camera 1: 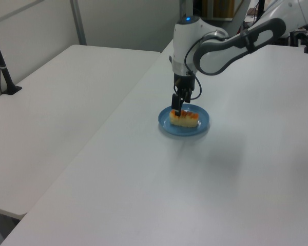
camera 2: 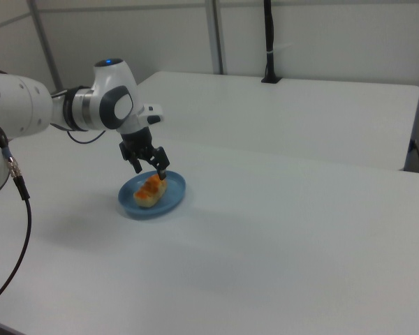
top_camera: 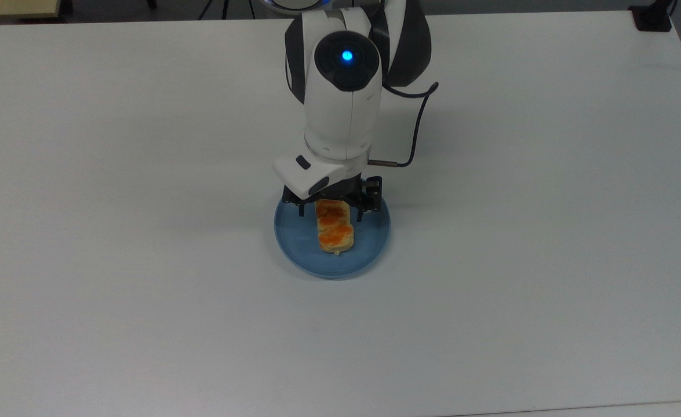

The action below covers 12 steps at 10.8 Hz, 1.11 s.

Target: Put the bread onto the plate

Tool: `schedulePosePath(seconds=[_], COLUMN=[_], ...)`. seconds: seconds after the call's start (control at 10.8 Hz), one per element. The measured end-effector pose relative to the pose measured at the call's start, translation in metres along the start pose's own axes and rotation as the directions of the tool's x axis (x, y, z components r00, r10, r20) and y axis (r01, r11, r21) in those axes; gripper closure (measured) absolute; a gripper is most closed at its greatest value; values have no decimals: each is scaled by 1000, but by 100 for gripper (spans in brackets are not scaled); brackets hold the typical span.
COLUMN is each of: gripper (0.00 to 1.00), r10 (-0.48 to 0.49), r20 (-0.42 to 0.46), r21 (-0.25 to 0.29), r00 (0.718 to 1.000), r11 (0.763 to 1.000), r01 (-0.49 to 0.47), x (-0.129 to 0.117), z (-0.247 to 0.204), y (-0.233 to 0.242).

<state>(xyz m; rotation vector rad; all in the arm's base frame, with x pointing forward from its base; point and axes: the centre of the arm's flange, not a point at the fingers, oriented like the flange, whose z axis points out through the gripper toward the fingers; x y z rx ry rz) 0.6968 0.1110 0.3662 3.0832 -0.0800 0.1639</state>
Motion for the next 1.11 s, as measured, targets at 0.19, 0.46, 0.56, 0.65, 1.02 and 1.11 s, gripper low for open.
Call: schedulePosePath(seconds=[0.19, 0.46, 0.56, 0.65, 1.02, 1.11], gripper=[0, 0, 0, 0, 0, 0], r10=[18, 80, 95, 102, 103, 81], r20=[20, 53, 62, 72, 82, 83], r21=[-14, -33, -38, -41, -43, -41], r00=[1000, 995, 994, 992, 991, 993], r11=[1000, 996, 995, 994, 994, 996], r01=[-18, -78, -93, -99, -100, -78], x=[-6, -33, -47, -62, -89, -89], z=[-48, -154, -182, -203, -231, -231], y=[16, 67, 86, 101, 126, 126])
